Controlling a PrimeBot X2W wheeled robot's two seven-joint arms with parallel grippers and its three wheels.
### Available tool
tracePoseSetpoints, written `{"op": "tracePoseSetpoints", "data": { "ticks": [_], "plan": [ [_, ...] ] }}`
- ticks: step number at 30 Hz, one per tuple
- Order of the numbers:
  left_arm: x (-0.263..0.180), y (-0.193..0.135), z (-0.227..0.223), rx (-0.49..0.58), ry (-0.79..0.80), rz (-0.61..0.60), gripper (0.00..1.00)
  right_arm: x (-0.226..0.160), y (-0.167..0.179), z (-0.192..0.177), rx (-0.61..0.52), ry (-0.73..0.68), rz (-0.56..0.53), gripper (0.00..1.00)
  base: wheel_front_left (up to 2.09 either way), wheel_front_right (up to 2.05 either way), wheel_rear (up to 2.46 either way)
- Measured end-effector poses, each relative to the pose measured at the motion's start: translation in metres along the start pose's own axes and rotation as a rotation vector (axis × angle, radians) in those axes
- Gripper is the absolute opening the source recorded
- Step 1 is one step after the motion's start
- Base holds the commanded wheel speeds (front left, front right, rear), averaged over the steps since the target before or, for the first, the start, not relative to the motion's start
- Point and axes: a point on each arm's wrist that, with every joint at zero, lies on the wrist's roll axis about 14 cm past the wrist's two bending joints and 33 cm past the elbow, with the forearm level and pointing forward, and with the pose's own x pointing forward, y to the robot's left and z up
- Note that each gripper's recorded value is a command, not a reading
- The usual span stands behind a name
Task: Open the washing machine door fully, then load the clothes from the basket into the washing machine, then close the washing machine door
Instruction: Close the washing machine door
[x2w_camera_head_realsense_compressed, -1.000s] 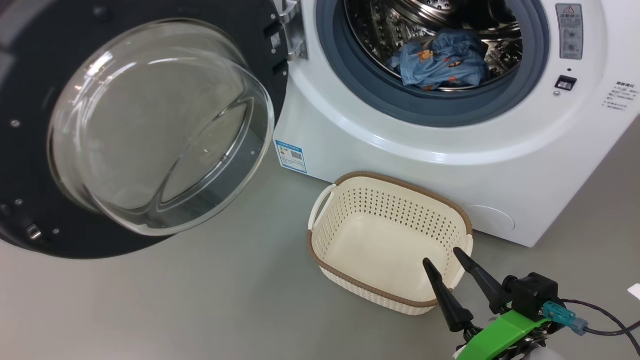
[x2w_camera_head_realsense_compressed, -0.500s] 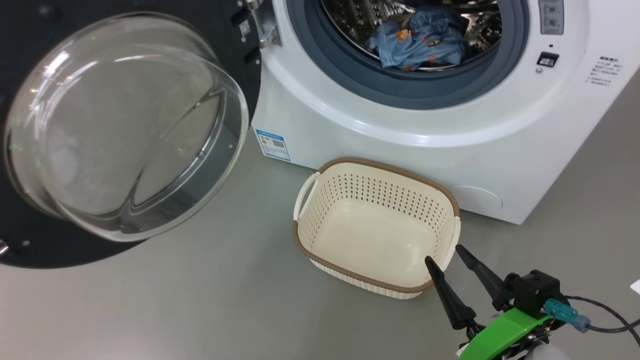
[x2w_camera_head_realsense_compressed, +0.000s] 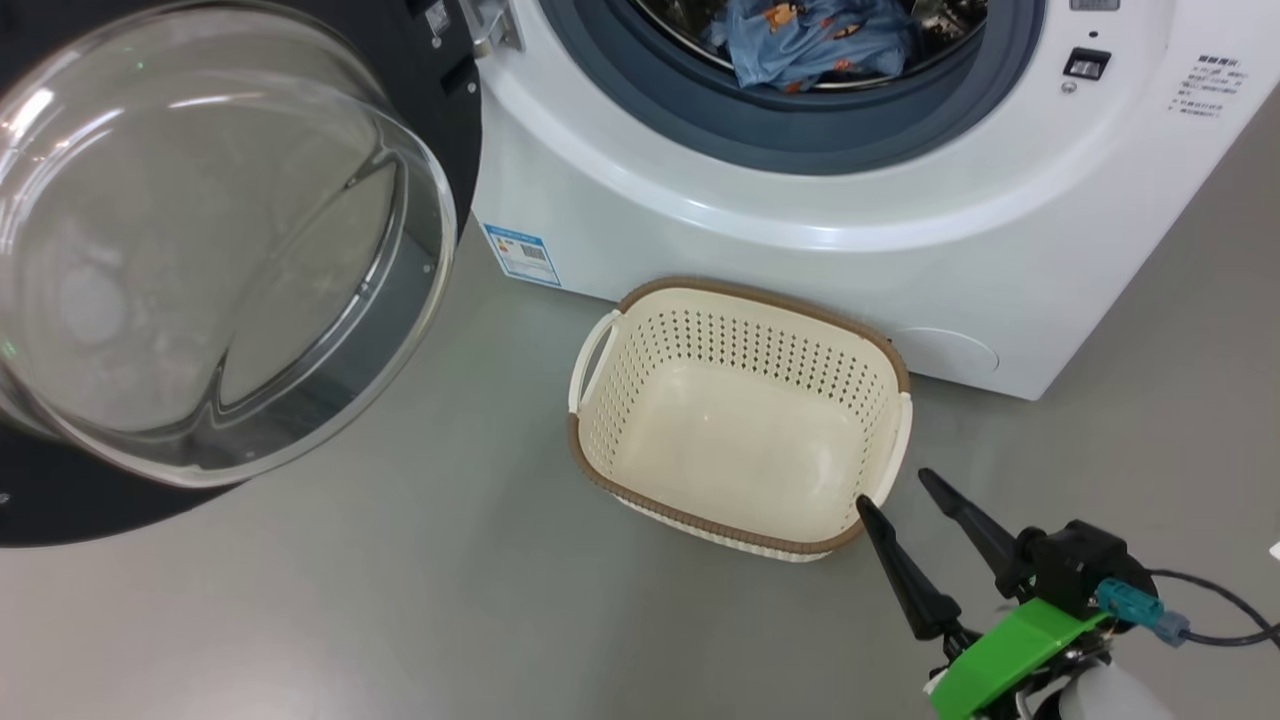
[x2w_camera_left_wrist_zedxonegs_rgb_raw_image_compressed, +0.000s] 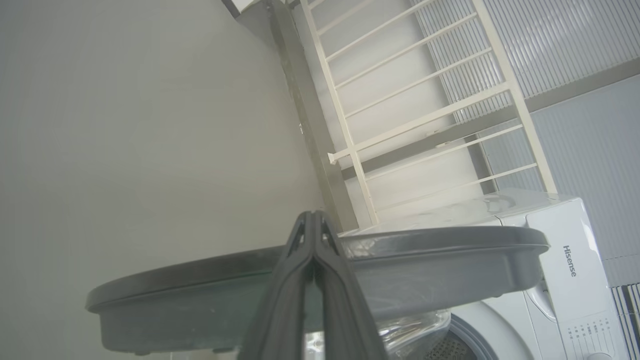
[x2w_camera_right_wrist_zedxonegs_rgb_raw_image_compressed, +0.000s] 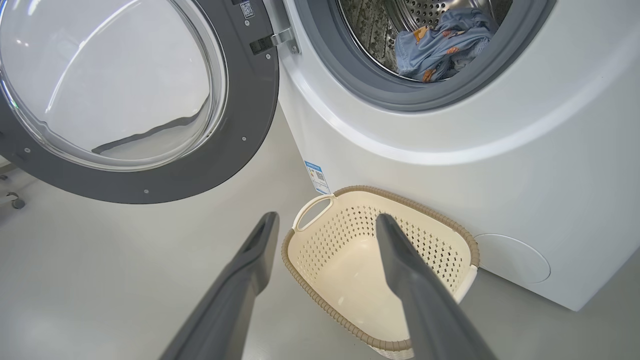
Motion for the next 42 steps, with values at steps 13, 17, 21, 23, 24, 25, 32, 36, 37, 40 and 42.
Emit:
{"op": "tracePoseSetpoints", "data": {
  "ticks": [13, 17, 21, 23, 24, 25, 32, 36, 37, 40, 42],
  "plan": [
    [0.010, 0.001, -0.023, 0.020, 0.074, 0.011, 0.00, 0.010, -0.006, 0.002, -0.004, -0.011, 0.006, 1.00, 0.00, 0.00, 0.00],
    [0.007, -0.001, -0.029, 0.049, 0.126, 0.009, 0.00, 0.011, -0.004, 0.004, -0.005, -0.016, 0.009, 1.00, 0.00, 0.00, 0.00],
    [0.003, -0.006, -0.035, 0.073, 0.169, -0.007, 0.00, 0.012, -0.001, 0.009, -0.003, -0.029, 0.009, 1.00, 0.00, 0.00, 0.00],
    [-0.003, -0.007, -0.039, 0.087, 0.205, -0.017, 0.00, 0.013, 0.002, 0.013, -0.001, -0.040, 0.010, 1.00, 0.00, 0.00, 0.00],
    [-0.005, -0.009, -0.041, 0.089, 0.215, -0.025, 0.00, 0.013, 0.003, 0.015, -0.002, -0.043, 0.012, 1.00, 0.00, 0.00, 0.00],
    [-0.007, -0.009, -0.043, 0.094, 0.230, -0.029, 0.00, 0.013, 0.004, 0.016, -0.004, -0.046, 0.013, 1.00, 0.00, 0.00, 0.00],
    [-0.023, -0.014, -0.055, 0.128, 0.307, -0.067, 0.00, 0.009, 0.012, 0.023, -0.015, -0.057, 0.020, 1.00, 0.00, 0.00, 0.00],
    [-0.034, -0.017, -0.068, 0.145, 0.376, -0.096, 0.00, 0.004, 0.017, 0.025, -0.021, -0.060, 0.020, 1.00, 0.00, 0.00, 0.00],
    [-0.037, -0.018, -0.073, 0.147, 0.394, -0.107, 0.00, 0.003, 0.018, 0.026, -0.023, -0.061, 0.020, 1.00, 0.00, 0.00, 0.00],
    [-0.045, -0.025, -0.088, 0.153, 0.462, -0.144, 0.00, 0.000, 0.021, 0.030, -0.026, -0.069, 0.018, 1.00, 0.00, 0.00, 0.00],
    [-0.052, -0.028, -0.095, 0.169, 0.502, -0.163, 0.00, -0.003, 0.023, 0.030, -0.025, -0.068, 0.016, 1.00, 0.00, 0.00, 0.00]
  ]
}}
